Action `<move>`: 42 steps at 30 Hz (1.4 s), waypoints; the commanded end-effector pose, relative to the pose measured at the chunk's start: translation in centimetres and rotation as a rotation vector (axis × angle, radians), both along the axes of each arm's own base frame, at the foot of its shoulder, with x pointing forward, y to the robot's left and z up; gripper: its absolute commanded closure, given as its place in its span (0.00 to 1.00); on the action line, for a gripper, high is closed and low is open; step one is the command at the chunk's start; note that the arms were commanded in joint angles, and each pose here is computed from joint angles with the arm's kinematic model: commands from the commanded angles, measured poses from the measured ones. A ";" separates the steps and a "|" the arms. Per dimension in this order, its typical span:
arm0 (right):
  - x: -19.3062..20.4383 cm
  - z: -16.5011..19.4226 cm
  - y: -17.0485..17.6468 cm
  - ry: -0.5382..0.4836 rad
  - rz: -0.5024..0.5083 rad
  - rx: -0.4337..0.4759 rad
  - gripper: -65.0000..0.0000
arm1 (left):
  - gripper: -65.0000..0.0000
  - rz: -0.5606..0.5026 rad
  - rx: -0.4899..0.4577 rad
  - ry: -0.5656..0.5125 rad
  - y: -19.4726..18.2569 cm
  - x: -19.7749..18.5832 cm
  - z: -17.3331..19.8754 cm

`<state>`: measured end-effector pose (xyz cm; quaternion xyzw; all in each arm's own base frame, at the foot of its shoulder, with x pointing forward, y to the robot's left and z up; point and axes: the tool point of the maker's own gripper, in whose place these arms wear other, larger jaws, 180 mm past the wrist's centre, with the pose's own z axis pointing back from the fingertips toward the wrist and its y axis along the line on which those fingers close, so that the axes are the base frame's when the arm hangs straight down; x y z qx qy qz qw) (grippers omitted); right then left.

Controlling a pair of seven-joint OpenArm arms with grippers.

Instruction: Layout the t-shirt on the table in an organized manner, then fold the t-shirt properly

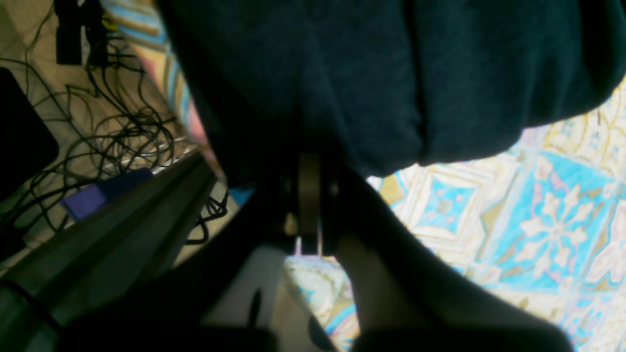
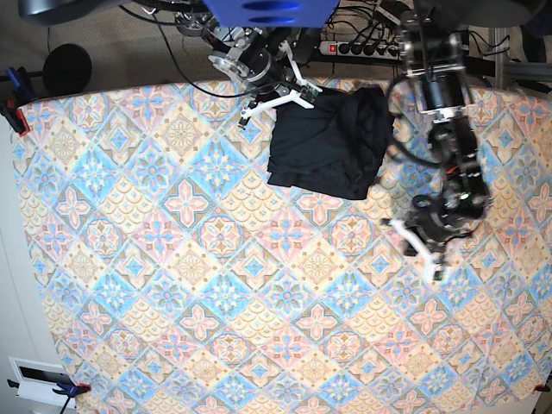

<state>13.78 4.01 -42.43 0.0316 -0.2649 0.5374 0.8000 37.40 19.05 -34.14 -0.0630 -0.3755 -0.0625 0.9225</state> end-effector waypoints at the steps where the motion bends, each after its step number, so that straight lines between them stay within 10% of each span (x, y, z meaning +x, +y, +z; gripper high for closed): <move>1: -0.5 0.0 0.2 0.009 0.009 -0.001 1.00 | 1.00 -0.013 0.038 -0.006 0.9 -0.8 0.8; 9: 4.0 1.7 0.5 -0.100 0.016 0.002 1.00 | 1.00 -0.098 0.234 0.167 3.6 -10.0 -1.3; 22: 4.1 1.8 0.5 -0.103 0.016 0.002 1.00 | 1.00 -0.256 0.038 0.396 -2.2 -19.5 -6.1; 42: 3.9 1.9 0.7 -0.106 0.020 0.011 1.00 | 1.00 -0.147 -0.054 0.370 -0.8 -12.5 -7.6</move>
